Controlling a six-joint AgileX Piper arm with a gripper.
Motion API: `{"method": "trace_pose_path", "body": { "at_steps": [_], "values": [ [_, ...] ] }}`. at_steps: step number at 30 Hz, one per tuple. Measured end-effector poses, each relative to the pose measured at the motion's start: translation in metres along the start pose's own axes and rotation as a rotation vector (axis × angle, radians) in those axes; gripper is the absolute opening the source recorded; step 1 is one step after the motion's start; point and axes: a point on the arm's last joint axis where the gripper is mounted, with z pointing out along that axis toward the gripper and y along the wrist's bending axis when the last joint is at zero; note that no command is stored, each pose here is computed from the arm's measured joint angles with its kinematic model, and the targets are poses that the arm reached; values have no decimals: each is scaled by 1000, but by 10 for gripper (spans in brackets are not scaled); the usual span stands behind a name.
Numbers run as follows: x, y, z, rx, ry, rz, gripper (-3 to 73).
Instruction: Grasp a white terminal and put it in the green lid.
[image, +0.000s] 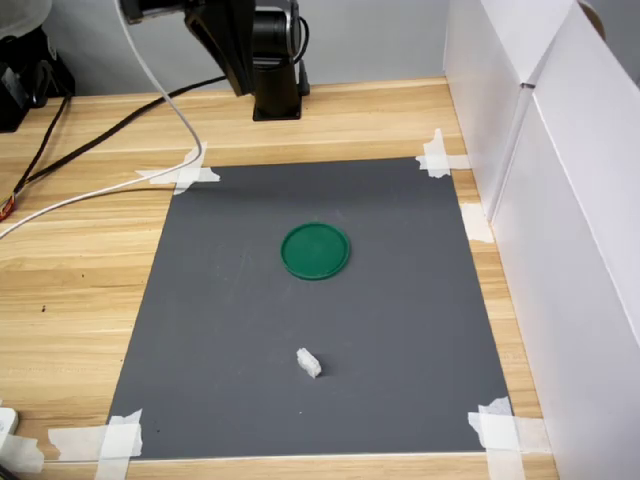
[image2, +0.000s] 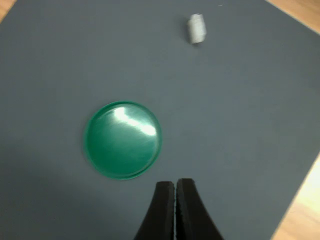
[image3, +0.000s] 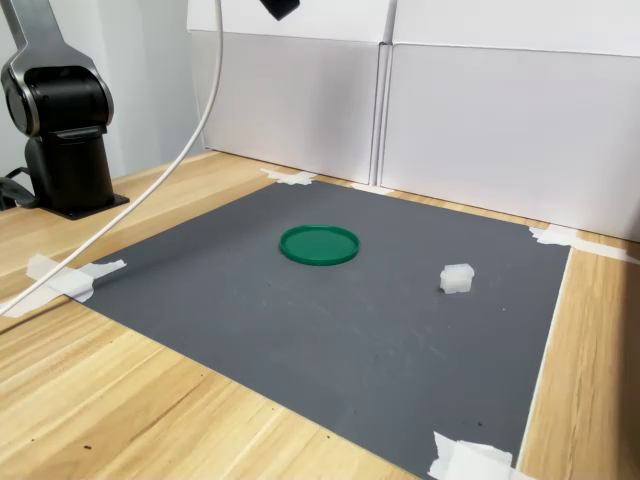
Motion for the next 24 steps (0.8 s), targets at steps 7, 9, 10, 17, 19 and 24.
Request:
{"method": "trace_pose_path", "body": {
  "at_steps": [7,9,10,17,19,24],
  "values": [
    [-24,-26,10,32,3,38,279],
    [-30,-29,13,39,5,48,381],
    [-33,-30,16,43,16,46,437],
    [-47,-25,44,10,79,29,694],
    [-53,-24,46,-26,80,37,707],
    [-69,-28,48,-88,114,-36,712]
  ]
}}
